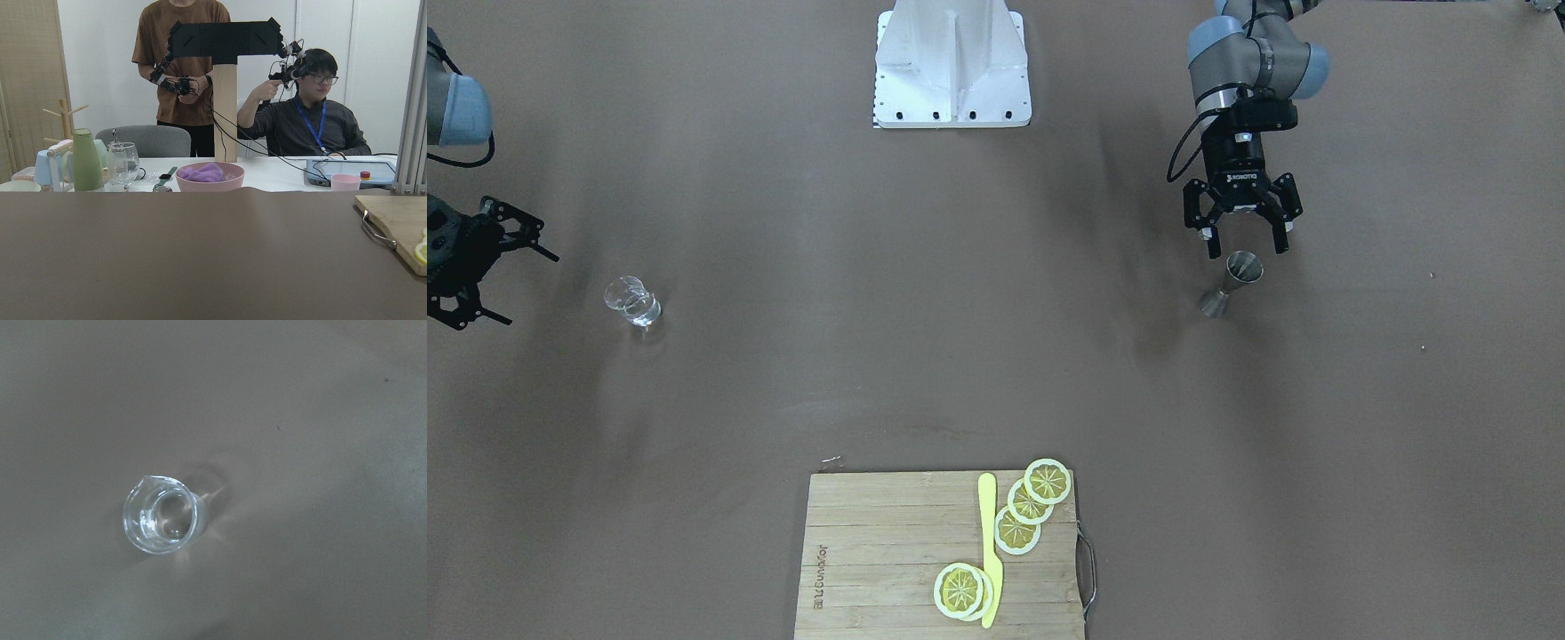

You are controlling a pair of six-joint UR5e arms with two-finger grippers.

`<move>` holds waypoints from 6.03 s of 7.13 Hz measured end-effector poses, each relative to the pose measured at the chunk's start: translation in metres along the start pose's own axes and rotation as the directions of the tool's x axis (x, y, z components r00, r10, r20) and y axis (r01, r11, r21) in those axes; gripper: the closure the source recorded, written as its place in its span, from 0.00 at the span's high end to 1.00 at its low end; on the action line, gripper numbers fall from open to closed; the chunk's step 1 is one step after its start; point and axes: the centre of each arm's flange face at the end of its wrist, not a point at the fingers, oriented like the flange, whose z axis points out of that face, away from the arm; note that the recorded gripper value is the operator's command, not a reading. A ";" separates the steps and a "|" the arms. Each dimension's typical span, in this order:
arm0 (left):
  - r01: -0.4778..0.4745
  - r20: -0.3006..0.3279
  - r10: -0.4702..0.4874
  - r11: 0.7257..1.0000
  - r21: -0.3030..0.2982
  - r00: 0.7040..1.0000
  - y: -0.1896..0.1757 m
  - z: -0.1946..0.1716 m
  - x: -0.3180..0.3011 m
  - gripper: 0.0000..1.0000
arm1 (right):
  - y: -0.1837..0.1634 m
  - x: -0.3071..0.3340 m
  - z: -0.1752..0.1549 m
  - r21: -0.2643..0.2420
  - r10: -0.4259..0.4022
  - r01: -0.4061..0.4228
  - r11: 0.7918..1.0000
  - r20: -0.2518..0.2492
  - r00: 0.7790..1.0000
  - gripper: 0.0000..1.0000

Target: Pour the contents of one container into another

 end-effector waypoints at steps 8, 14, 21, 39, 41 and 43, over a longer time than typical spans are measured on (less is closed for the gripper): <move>0.012 -0.006 -0.012 1.000 0.001 1.000 0.046 0.017 0.011 0.97 | 0.014 0.002 0.066 0.086 -0.149 0.145 0.986 0.043 0.988 1.00; -0.002 -0.030 0.002 1.000 0.004 1.000 0.050 0.021 0.009 0.95 | 0.009 0.000 0.068 0.240 -0.195 0.177 0.955 0.056 0.979 1.00; -0.006 -0.018 0.007 1.000 0.017 1.000 0.047 0.030 0.001 0.89 | 0.023 0.010 0.082 0.346 -0.237 0.209 0.915 0.041 0.971 1.00; 0.005 -0.022 -0.005 1.000 0.018 1.000 0.053 0.032 -0.001 0.00 | 0.021 -0.004 0.108 0.451 -0.283 0.212 0.867 0.095 0.954 1.00; 0.014 -0.036 -0.014 1.000 0.021 0.999 0.047 0.030 0.005 0.00 | 0.022 -0.006 0.108 0.463 -0.288 0.215 0.860 0.092 0.953 0.99; 0.046 -0.060 -0.044 0.999 0.030 0.997 0.037 0.028 0.032 0.00 | 0.020 -0.010 0.111 0.479 -0.297 0.229 0.847 0.071 0.952 0.92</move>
